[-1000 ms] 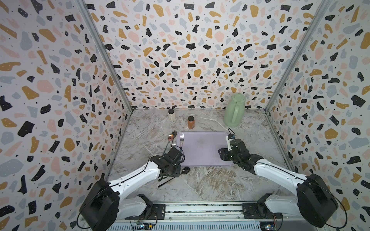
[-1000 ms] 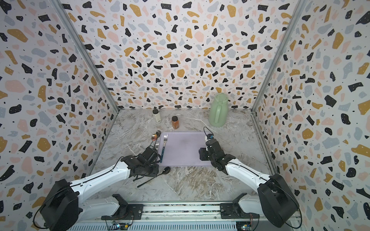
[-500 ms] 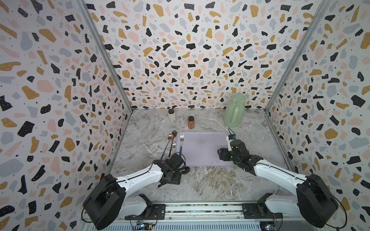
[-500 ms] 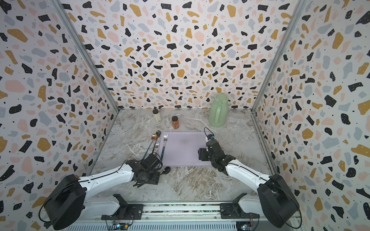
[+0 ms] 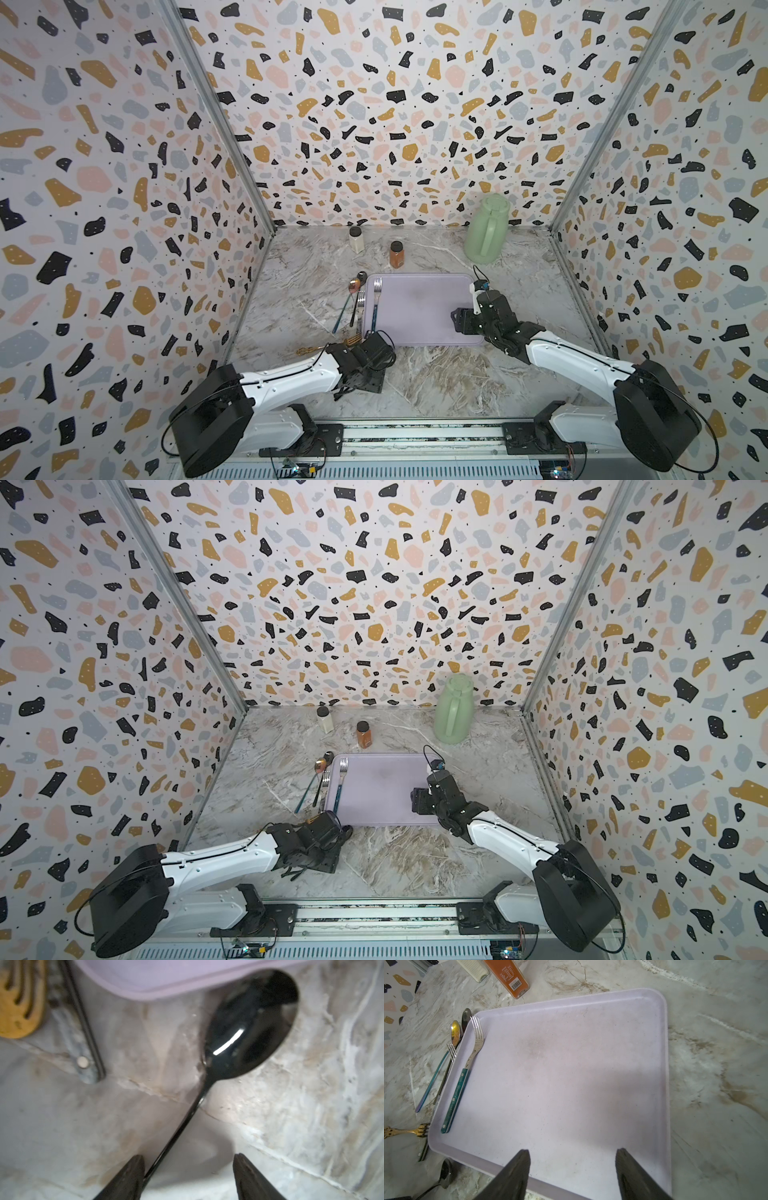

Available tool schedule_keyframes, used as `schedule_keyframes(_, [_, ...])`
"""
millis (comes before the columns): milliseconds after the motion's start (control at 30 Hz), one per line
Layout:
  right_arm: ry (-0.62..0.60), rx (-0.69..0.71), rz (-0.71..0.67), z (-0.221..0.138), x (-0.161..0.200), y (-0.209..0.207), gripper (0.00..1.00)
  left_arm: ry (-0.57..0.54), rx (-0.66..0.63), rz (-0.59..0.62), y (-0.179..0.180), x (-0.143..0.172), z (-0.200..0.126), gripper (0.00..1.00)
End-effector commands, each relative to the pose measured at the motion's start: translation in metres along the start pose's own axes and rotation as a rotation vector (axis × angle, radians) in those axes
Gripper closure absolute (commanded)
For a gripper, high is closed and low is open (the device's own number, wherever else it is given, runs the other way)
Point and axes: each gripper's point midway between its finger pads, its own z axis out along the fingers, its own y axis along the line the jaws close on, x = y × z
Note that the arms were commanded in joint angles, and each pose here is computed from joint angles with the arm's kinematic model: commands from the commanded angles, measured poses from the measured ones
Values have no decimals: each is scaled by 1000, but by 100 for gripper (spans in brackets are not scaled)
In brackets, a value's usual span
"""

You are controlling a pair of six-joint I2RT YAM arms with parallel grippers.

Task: Set the spoon and fork side by side
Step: Adjust the spoon at the center of the board.

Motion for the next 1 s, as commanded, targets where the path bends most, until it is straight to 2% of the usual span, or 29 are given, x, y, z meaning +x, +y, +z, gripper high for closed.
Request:
schedule_keyframes(0, [-17,26,29,-5,-7,-3,30,41,54,-10,-17,18,4,30])
schedule_keyframes(200, [-2,35,91,-7,-4,-5,34,1,113,42,-50,15,4,34])
schedule_keyframes(367, [54,15,146,-13,10,-2,43,-18,198,111,-88,14,2,41])
schedule_keyframes(467, [86,4,163,-16,19,3,44,-55,252,123,-101,9,-6,43])
schedule_keyframes(567, [124,-8,167,-18,30,12,45,-133,220,113,-90,-2,-22,49])
schedule_keyframes(633, [150,-14,149,-18,38,22,45,-179,153,60,-71,-9,-35,48])
schedule_keyframes(767, [196,-64,76,-18,54,55,47,-264,29,29,-31,-19,-63,44])
schedule_keyframes(967, [254,-127,-78,-13,82,107,50,-322,-20,-98,21,-26,-106,42])
